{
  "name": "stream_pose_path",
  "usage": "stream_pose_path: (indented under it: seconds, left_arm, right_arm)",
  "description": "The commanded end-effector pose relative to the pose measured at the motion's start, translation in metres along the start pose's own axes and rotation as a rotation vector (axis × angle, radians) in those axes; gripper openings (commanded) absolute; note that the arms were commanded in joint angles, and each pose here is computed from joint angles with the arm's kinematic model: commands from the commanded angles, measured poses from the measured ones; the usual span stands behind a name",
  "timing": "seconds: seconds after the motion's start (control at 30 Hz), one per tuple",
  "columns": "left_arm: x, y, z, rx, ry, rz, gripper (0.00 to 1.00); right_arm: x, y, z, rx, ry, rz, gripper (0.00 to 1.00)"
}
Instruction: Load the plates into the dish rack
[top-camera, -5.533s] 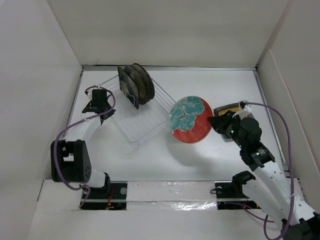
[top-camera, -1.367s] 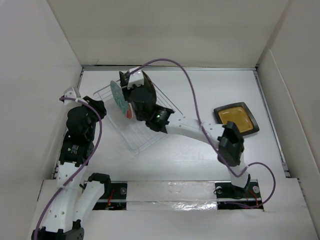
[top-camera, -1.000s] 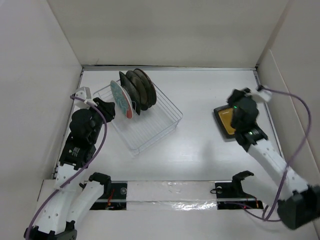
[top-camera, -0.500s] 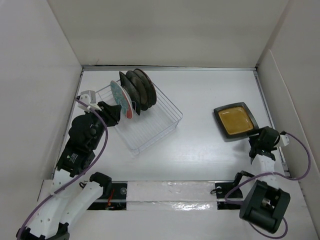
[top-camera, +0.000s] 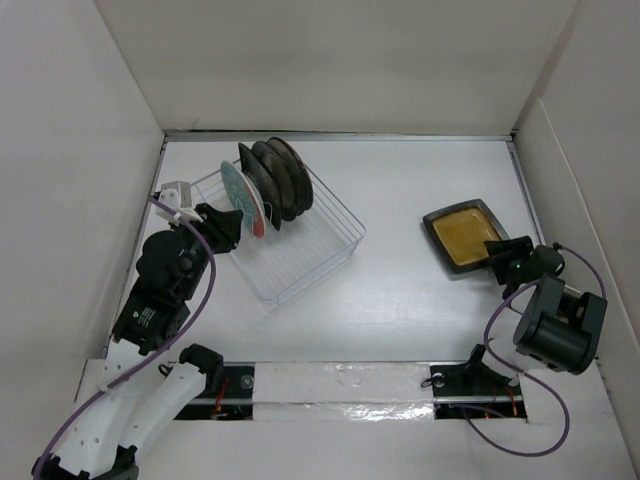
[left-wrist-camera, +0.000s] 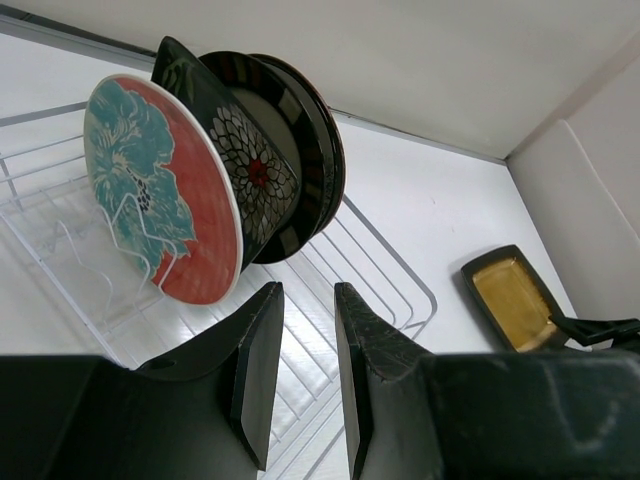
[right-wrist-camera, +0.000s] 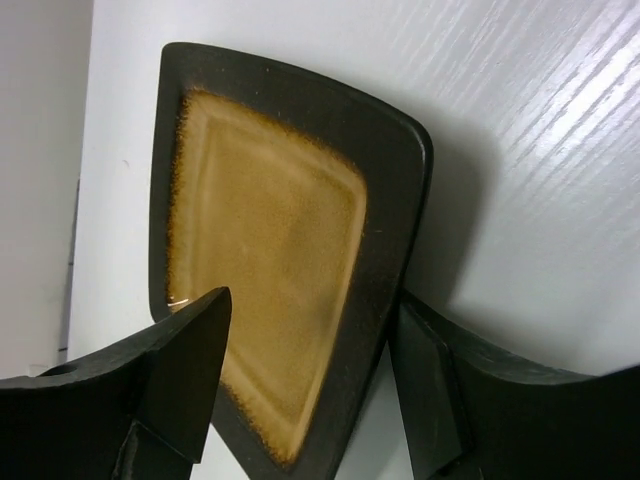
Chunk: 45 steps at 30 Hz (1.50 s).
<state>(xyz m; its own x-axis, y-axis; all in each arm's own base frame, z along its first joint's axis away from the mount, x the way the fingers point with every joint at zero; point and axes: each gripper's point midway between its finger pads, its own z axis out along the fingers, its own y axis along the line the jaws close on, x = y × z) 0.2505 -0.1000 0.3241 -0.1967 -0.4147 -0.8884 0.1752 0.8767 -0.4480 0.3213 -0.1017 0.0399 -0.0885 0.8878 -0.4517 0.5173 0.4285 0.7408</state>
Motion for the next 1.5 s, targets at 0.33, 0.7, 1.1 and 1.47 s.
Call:
stream_pose_path:
  seconds: [0.33, 0.7, 1.1, 1.47]
  left_arm:
    - [-0.007, -0.002, 0.004, 0.006, -0.041, 0.012, 0.24]
    - [-0.003, 0.005, 0.011, -0.023, -0.025, 0.019, 0.24]
    - [0.000, 0.014, 0.016, -0.058, -0.018, 0.022, 0.24]
    - [-0.019, 0.022, 0.007, -0.110, -0.097, 0.016, 0.24]
  right_arm:
    - [0.048, -0.020, 0.011, 0.026, 0.192, 0.087, 0.14]
    - [-0.010, 0.081, -0.042, -0.234, -0.083, 0.014, 0.00]
    - [-0.067, 0.261, -0.156, -0.596, -0.366, -0.213, 0.00]
    - [0.042, 0.465, -0.268, -1.035, -0.159, -0.459, 0.00]
